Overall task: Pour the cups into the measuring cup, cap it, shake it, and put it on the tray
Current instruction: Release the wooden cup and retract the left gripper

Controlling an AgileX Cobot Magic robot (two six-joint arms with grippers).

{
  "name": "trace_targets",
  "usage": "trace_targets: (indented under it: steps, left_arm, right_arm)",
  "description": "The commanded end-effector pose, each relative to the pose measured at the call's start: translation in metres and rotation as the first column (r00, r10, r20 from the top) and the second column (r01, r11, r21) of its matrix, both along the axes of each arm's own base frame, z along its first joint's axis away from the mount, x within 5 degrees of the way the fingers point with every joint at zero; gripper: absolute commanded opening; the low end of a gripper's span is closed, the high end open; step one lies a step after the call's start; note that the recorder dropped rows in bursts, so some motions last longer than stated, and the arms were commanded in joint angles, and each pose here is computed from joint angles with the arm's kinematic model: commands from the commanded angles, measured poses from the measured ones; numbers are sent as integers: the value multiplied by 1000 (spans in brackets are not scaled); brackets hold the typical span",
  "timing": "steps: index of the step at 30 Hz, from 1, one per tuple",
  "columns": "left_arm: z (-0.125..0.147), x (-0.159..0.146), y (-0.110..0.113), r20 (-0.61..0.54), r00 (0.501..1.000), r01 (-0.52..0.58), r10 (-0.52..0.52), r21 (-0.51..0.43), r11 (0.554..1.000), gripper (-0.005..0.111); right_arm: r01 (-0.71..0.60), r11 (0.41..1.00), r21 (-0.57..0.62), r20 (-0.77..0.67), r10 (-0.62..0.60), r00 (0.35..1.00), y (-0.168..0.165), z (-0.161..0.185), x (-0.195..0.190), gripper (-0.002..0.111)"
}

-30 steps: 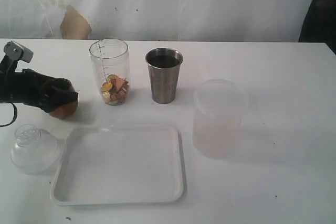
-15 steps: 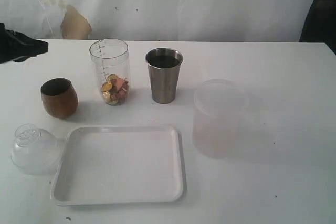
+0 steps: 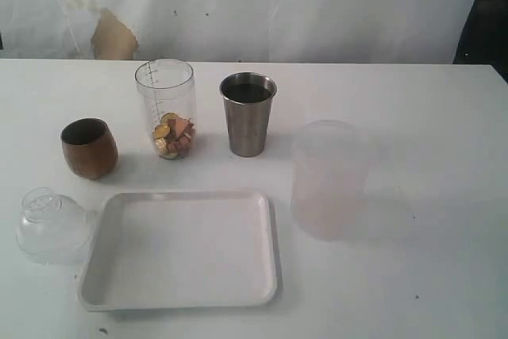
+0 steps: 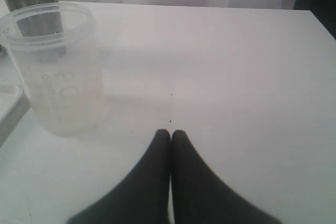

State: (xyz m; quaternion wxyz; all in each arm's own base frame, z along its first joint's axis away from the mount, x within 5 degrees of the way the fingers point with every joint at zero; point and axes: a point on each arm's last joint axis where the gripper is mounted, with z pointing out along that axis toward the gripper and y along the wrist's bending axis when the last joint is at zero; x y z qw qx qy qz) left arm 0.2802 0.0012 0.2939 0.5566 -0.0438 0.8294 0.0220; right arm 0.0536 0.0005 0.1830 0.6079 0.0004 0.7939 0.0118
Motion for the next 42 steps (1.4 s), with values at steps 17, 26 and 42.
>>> trace_targets:
  steps: [17, 26, 42]
  left_arm:
    - [34, -80, -31, -351, 926, 152, -141, 4, 988, 0]
    - [22, -150, -22, -29, 991, 124, -133, -208, 970, 0]
    - [-19, -244, -5, 458, 885, 261, -87, -332, 907, 0]
  right_arm:
    - [2, 1000, 1, 2, -2, 1000, 0, -1, 0, 0]
    - [2, 1000, 1, 2, -2, 1000, 0, -1, 0, 0]
    - [-4, 1000, -6, 146, 5, 989, 0, 12, 2, 0]
